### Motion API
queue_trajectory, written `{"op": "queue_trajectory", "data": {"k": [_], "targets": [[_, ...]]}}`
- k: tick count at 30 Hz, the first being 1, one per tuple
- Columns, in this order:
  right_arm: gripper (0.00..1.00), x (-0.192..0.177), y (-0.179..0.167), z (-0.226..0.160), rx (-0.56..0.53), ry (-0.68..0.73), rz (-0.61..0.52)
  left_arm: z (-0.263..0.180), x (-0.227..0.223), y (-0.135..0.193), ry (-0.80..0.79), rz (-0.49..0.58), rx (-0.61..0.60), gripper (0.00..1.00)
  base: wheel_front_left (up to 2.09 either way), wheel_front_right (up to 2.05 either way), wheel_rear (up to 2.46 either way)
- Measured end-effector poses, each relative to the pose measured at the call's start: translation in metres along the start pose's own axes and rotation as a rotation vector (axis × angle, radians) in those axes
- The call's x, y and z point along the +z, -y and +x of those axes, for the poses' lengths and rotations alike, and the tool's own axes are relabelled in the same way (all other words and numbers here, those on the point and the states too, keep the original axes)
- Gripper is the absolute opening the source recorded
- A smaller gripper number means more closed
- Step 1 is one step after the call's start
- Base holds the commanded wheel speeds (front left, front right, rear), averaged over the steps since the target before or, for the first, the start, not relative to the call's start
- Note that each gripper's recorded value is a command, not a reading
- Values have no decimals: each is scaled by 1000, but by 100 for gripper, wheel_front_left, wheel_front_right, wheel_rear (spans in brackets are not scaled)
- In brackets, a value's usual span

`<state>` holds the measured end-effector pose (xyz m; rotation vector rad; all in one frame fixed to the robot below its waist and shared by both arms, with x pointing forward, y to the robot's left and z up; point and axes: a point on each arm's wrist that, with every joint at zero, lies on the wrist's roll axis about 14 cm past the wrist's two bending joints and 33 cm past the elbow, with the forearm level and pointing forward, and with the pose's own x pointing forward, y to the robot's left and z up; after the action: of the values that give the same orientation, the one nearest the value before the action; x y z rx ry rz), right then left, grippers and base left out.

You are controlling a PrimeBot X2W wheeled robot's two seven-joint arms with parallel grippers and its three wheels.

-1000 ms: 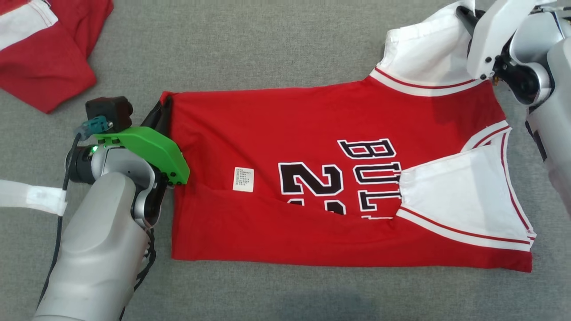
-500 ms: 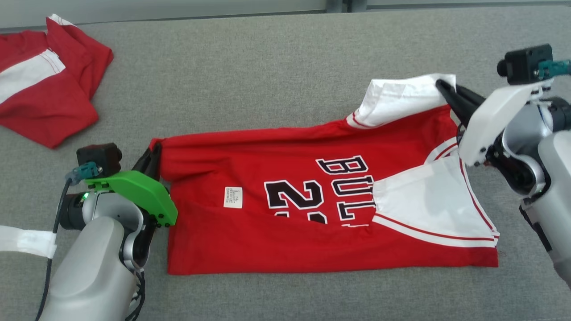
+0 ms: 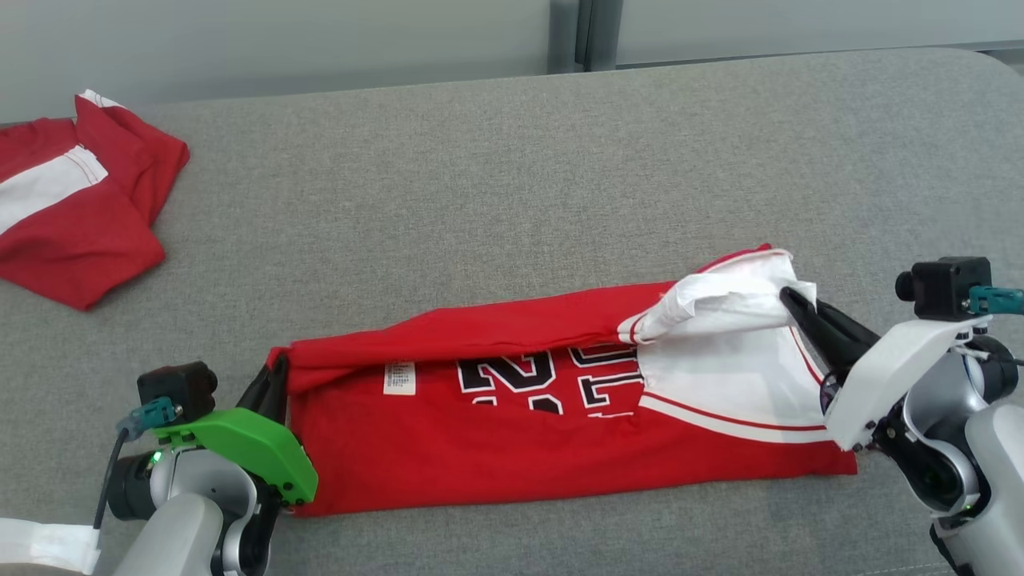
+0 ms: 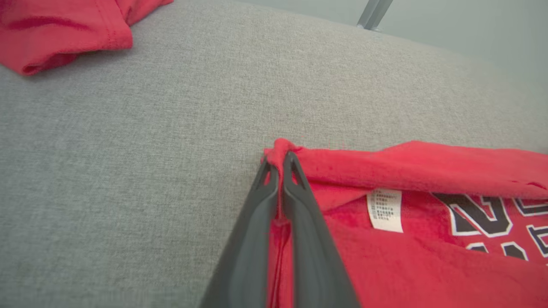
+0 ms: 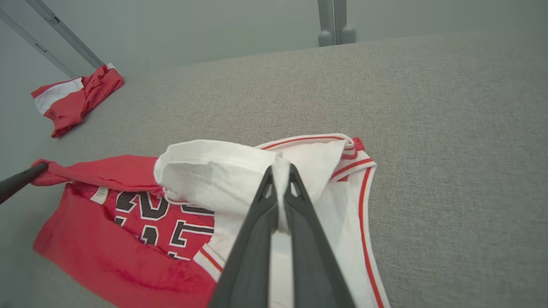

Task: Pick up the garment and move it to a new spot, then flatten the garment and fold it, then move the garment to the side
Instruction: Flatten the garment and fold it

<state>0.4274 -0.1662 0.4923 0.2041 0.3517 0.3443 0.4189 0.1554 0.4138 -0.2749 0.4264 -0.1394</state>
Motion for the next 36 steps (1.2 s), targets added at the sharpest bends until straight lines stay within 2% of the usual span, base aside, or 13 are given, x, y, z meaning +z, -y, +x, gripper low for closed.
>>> {"op": "queue_trajectory", "data": {"k": [7,21,22,24,25,26,27,36], "targets": [[0,-25,-1,-17,-24,-32,67,-5,-16,-3,-39,-26,24,0,0,0,0],[0,-66,2,-19,-57,-99,87,-12,-45,-14,-114,-49,67,2,0,0,0],[4,-68,2,-19,-57,-102,79,-12,-45,-14,-115,-50,68,15,0,0,0],[44,-71,2,-19,-57,-101,74,-12,-45,-14,-114,-52,70,45,0,0,0],[95,-73,2,-20,-56,-101,71,-13,-45,-14,-114,-53,70,98,0,0,0],[95,-73,2,-20,-55,-98,69,-14,-46,-15,-114,-54,71,98,0,0,0],[100,-73,2,-20,-55,-91,65,-15,-47,-15,-116,-56,73,100,0,0,0],[100,-85,0,-37,-57,-80,54,-31,-46,-12,-82,-94,79,100,0,0,0]]}}
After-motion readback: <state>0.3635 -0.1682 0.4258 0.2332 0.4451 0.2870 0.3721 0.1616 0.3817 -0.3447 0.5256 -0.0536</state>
